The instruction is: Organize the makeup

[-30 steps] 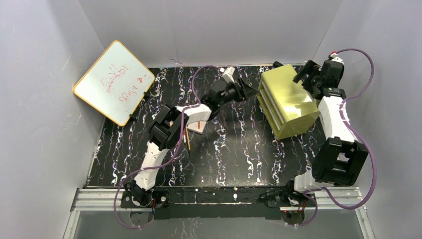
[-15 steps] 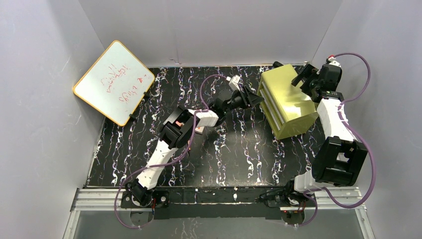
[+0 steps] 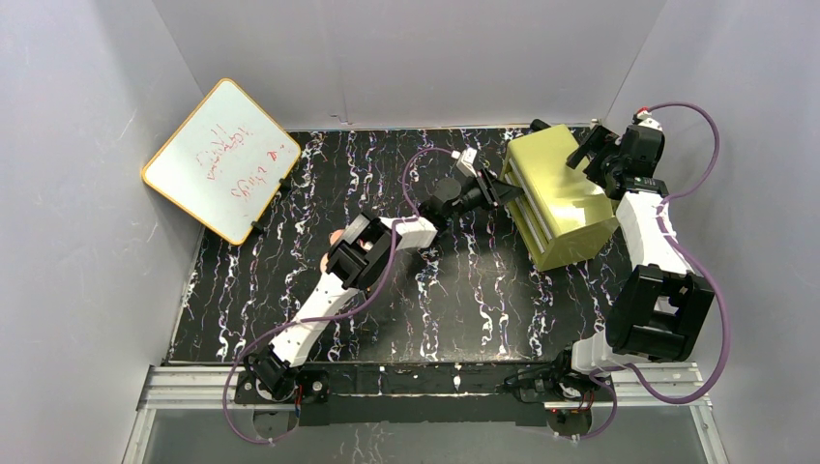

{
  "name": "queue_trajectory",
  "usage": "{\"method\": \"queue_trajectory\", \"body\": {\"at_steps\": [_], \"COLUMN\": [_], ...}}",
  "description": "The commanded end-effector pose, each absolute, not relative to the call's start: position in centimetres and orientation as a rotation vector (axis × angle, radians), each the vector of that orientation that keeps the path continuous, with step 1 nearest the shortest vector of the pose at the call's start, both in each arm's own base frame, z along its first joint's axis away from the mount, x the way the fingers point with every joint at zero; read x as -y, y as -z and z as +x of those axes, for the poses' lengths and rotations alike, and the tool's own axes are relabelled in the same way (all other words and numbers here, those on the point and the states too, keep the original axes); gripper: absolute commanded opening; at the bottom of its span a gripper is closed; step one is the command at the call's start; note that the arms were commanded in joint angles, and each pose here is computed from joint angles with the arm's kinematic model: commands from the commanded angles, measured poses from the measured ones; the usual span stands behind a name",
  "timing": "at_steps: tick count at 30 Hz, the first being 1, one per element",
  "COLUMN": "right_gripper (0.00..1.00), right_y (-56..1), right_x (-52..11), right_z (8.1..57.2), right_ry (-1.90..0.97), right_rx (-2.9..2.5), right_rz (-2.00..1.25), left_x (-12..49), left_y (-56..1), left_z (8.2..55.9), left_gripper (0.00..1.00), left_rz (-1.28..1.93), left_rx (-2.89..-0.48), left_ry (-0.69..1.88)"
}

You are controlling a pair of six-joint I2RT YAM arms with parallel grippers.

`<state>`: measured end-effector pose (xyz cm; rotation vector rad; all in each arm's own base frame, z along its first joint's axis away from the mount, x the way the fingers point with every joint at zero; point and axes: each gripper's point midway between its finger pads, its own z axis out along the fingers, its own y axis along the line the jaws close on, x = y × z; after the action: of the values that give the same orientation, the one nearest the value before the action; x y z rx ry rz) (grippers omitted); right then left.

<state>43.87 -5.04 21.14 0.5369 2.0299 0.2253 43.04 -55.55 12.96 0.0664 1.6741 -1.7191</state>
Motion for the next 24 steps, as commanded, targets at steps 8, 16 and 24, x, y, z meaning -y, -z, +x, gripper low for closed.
{"method": "queue_trajectory", "body": {"at_steps": [8,16,24], "right_gripper": [1.0,1.0,1.0], "right_y": [-23.0,-22.9,-22.9], "right_x": [5.2,5.2,5.2], "right_z": [44.1,44.0,44.0], "right_ry": [-0.223,-0.222,-0.219], "right_rx": [-1.985,-1.987,-1.987], "right_rz": [0.489,0.489,0.484], "left_x": [56.1,55.0,54.4], "left_y": [-18.8,-19.4,-20.8], "left_z": [42.9,41.6,41.2], "left_gripper": [0.28,0.27,0.27], "left_rz": [0.072,0.094,0.091], "left_rx": [-1.48,-1.476,-1.432], "left_ry": [1.811,1.808,1.84]}}
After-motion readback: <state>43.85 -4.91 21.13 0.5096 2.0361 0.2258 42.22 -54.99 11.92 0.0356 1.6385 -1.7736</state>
